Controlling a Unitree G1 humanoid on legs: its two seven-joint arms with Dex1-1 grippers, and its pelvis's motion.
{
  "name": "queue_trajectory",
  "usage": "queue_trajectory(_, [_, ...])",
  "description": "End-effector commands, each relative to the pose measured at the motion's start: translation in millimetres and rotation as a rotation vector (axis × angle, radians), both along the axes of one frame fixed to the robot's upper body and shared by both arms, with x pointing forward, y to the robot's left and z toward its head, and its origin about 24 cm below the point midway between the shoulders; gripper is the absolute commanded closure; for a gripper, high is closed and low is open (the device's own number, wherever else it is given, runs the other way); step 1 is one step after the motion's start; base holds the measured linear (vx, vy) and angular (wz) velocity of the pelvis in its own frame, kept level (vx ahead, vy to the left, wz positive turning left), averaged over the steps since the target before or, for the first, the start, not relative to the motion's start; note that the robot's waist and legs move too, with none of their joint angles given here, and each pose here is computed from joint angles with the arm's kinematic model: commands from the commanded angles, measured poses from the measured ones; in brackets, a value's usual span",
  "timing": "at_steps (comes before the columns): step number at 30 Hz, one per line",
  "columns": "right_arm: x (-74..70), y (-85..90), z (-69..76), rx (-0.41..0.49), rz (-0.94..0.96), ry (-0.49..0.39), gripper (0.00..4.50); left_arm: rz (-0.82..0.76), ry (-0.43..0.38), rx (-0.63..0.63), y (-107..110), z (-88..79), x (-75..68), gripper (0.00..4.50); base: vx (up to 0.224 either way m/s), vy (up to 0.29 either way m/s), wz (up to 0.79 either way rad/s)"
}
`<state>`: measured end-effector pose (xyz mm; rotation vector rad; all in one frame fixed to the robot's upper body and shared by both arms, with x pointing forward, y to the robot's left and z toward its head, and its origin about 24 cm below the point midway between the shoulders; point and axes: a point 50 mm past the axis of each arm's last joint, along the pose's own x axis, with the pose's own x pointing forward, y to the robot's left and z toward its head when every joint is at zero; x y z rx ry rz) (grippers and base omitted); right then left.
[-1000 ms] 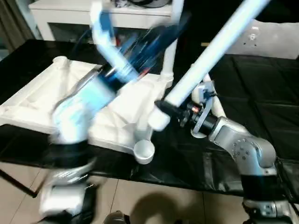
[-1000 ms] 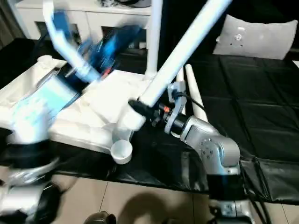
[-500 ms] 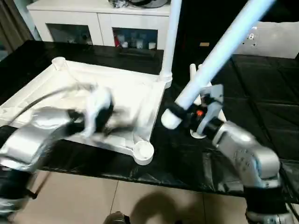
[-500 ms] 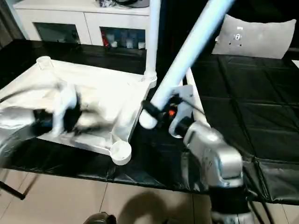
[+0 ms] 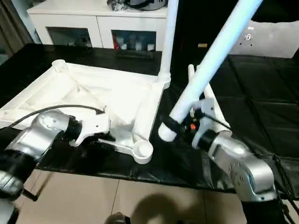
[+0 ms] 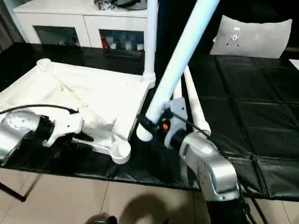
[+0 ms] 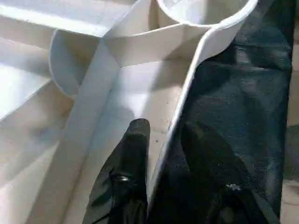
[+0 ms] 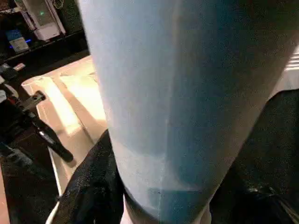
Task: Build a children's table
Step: Rotate table base
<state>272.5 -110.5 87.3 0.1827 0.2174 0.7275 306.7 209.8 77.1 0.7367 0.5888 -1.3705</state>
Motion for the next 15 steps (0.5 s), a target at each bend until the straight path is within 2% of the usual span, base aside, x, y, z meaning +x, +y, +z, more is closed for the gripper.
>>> queue_trajectory(1, [-2.0,0.4,6.2,0.005,0.006,-0.041,2.6,-0.017,-0.012,0.022,1.8,2.4,3.9,3.5,0.0,0.0,0.0])
queue_trajectory(8, [-3.1,-0.8,7.2,0.013,0.013,-0.047,2.6,-0.022,-0.009,0.069,8.1,-6.1,9.8,4.19,0.0,0.0,0.0])
queue_trajectory(11, [-2.2,-1.1,9.5,0.021,0.019,-0.054,2.6,0.045,0.016,0.038,9.0,-10.6,12.7,4.27,0.0,0.0,0.0])
queue_trajectory(15, [0.4,-1.4,14.0,0.031,0.026,-0.056,2.6,0.205,0.012,-0.069,-1.1,-13.5,21.1,4.38,0.0,0.0,0.0])
